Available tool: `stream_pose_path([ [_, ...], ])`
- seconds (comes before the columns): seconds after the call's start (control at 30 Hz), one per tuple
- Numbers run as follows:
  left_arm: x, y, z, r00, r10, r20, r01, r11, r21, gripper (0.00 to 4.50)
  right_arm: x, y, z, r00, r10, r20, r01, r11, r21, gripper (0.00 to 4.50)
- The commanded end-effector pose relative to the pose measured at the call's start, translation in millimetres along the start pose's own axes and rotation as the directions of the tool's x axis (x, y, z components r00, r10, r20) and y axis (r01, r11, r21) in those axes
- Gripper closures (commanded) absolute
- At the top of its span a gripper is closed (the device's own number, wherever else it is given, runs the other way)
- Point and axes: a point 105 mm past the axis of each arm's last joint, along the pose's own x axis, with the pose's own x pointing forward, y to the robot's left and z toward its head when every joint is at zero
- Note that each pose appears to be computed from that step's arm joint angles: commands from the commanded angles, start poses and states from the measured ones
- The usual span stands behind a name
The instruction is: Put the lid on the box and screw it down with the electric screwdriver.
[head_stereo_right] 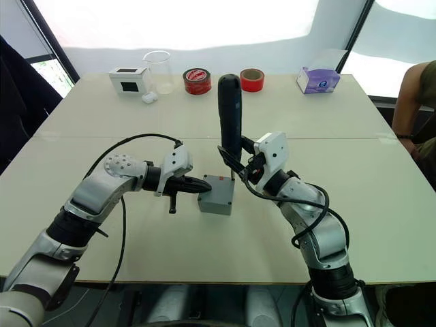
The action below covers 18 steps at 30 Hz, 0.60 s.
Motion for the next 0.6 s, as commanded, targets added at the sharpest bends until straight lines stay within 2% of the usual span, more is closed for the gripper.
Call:
stream_pose_path([
  [0.03,1.6,-2.2,-15.2,0.999,-0.001,-0.05,-0.001,1.0,-0.03,4.5,-7.7,-1.5,-38.9,0.99,-0.012,-0.14,0.024,0.996,0.082,2.7],
  [0.6,3.1,-1.8,-15.0,0.999,-0.007,-0.049,0.005,1.0,-0.029,4.5,-10.3,-7.2,-33.4,0.992,-0.019,-0.128,0.027,0.998,0.058,2.7],
])
